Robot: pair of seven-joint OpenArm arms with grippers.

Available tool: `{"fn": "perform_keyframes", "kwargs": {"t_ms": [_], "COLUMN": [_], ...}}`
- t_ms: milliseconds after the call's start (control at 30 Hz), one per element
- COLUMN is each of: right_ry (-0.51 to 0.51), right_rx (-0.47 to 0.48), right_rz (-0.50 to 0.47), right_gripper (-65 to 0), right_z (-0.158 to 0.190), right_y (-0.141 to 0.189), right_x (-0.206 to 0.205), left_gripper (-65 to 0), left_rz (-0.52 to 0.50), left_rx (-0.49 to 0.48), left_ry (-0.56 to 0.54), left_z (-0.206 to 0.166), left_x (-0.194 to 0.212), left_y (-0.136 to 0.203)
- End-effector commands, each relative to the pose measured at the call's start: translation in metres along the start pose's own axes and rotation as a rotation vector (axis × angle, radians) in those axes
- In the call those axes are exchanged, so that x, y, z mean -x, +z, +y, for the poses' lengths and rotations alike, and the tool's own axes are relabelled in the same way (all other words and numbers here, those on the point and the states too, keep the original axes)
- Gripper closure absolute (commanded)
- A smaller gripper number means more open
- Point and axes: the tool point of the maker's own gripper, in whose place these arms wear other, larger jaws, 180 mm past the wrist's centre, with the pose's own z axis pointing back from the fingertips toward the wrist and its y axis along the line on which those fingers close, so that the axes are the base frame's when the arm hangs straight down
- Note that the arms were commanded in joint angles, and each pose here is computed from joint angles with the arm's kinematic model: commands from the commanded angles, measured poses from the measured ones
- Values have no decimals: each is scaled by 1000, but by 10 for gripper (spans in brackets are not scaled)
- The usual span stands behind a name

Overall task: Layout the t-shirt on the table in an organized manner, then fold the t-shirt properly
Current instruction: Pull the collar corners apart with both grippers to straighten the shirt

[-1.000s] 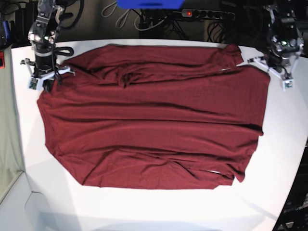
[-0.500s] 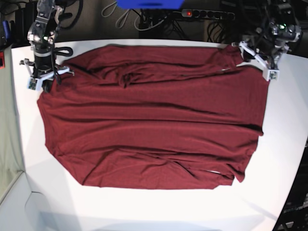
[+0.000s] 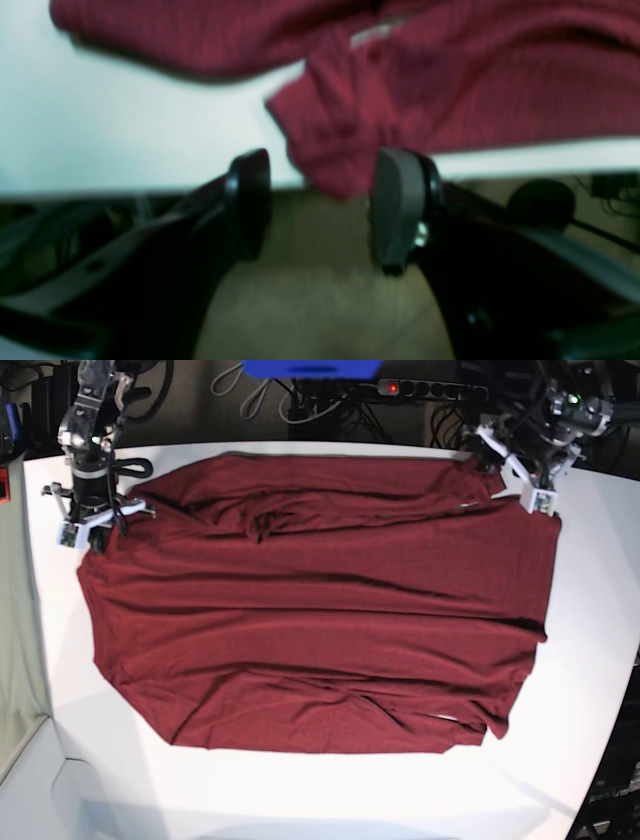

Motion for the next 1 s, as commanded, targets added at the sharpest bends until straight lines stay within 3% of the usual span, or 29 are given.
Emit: {"fn": "perform_keyframes", "kwargs": {"t_ms": [0,233,700,800,900,967], "right_ry": [5,10,10,8,8,8], "right_rx": [-2,-1,-2,-3,-3,-3], "right_rz": [-53,-57,-60,-70,-70,-70], "right_gripper": [0,0,0,0,0,0], "right_z": [-1,-2,-2,-1,-1,-1], "right_y": [0,-1,-2,-4,-4,-4], "right_x": [-16,-18,-19,-23,-23,-23], "left_gripper": [-325,-325,-323,-233,-30,0], "left_rz": [-23,-13,66,68,67,66], "left_rx": [18,71,84,83,82,81], "left_ry": [-7,-18,27,30,32,33], "left_z": [-4,-21,-16,-15,-14,-14], "left_x": [-6,-7,18,18,18,17], "left_y": [0,-12,-31,-32,-32,-32]}}
